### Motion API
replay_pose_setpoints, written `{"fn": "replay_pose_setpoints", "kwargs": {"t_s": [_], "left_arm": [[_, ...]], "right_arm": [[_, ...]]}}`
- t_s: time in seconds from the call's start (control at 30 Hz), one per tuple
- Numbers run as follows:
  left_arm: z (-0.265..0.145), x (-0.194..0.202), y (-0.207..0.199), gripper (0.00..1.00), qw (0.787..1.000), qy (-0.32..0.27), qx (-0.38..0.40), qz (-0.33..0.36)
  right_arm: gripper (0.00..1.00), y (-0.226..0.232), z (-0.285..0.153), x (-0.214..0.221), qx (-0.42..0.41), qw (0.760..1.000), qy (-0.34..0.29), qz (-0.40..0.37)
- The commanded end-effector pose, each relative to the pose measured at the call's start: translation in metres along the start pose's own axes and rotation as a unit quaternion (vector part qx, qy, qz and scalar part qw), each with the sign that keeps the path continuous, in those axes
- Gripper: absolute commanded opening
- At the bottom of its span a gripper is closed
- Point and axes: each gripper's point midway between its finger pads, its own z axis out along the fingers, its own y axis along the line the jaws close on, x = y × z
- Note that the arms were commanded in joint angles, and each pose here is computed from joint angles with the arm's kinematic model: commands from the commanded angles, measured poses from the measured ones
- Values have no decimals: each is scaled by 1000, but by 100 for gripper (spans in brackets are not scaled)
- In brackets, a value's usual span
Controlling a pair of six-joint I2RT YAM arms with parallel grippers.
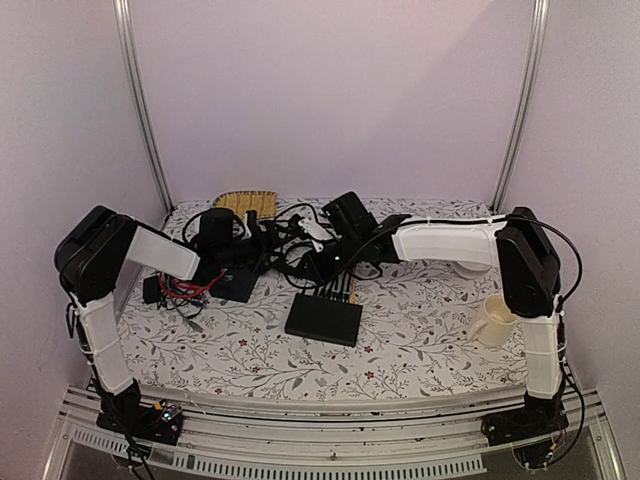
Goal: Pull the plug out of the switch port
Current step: Pick up the connector from the switch port, then pass from the right arm to the left
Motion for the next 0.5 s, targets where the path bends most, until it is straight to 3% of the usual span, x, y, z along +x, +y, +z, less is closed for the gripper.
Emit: {"fn": "replay_pose_setpoints", "kwargs": {"t_s": [0.0, 0.2, 0.47], "left_arm": [[8, 22, 4, 89, 998, 61, 11, 4], [19, 61, 32, 88, 991, 133, -11, 3], [29, 73, 26, 88, 985, 174, 8, 16]], "right_arm": [[1, 30, -33, -38, -34, 997, -66, -32], [1, 38, -39, -26, -48, 996, -63, -39], [1, 46, -43, -7, -60, 996, -51, -44]]}}
